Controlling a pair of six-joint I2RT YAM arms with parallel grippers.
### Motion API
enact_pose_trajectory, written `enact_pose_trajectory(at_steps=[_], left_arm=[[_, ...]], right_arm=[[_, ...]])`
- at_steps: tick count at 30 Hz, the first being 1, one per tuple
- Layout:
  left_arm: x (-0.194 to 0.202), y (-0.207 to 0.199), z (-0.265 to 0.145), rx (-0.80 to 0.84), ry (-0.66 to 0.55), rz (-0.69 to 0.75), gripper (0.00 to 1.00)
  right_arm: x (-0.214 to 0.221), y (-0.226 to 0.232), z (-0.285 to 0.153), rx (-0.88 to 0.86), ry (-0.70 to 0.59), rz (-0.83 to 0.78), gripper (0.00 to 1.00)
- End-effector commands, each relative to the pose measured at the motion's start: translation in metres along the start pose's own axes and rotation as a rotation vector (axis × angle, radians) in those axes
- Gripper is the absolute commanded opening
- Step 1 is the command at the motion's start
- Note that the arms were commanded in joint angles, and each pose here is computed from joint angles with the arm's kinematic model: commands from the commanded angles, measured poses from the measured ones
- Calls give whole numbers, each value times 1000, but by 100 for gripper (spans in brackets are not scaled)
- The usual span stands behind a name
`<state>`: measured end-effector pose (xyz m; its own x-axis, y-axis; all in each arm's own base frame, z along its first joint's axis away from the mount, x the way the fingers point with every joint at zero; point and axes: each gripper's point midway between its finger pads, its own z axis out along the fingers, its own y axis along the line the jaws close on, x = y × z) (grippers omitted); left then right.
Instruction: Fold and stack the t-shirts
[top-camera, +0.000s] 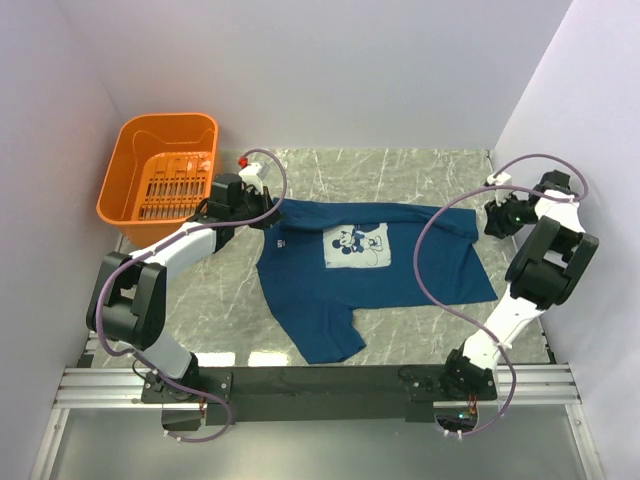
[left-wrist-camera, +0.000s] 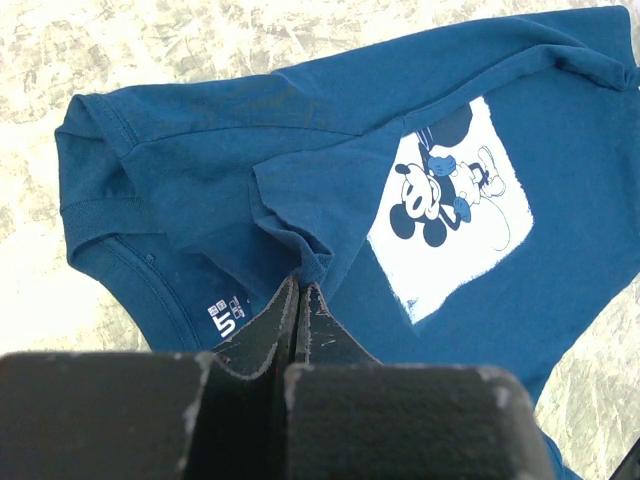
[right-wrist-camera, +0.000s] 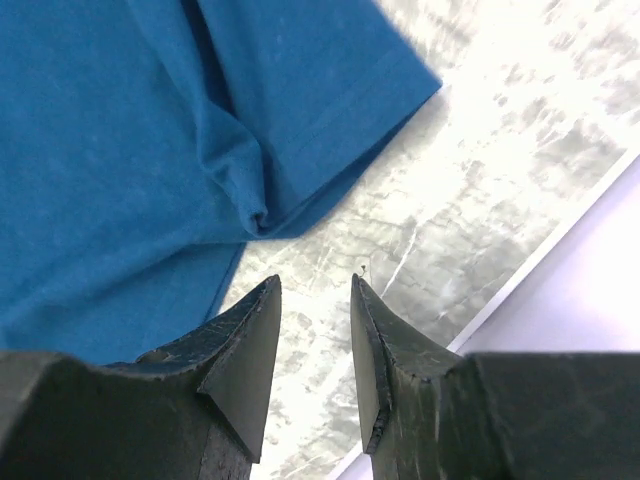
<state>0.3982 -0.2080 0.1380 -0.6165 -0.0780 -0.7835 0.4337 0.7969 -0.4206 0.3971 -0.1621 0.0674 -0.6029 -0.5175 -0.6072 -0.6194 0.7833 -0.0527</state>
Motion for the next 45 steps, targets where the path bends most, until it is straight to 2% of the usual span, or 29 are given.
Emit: enact_pose_trajectory(at_steps=[1,4,8,18,27,29,31,37,45], left_arm=[[-14,-13,-8,37,-49,32,1],[-13,-13,-8,35,-47,33,1],[-16,-13,-10,31,-51,37,1],[-13,-12,-9,36,-51,31,1],[-12,-11,-8,33,-45,35,1],[-14,-12,-9,31,-50,36,1],[-14,-11,-9,26,-49,34,1],[-16,-3,-11,-26,-52,35,1],[-19,15,-16,-138,-61,25,1]], right_arm=[[-43,14,-14,-17,-112,-44,41],[-53,37,5,-87,-78,-30,42],[-54,34,28,-55,-26,11,42],[-42,25,45,-58,91,33,42],[-42,34,59,-79,106,33,41],[-41,36,62,-88,111,30,38],[-43,38,61,-95,106,26,30],[-47,41,49,-99,82,-38,0],[-43,33,34,-88,68,-88,0]])
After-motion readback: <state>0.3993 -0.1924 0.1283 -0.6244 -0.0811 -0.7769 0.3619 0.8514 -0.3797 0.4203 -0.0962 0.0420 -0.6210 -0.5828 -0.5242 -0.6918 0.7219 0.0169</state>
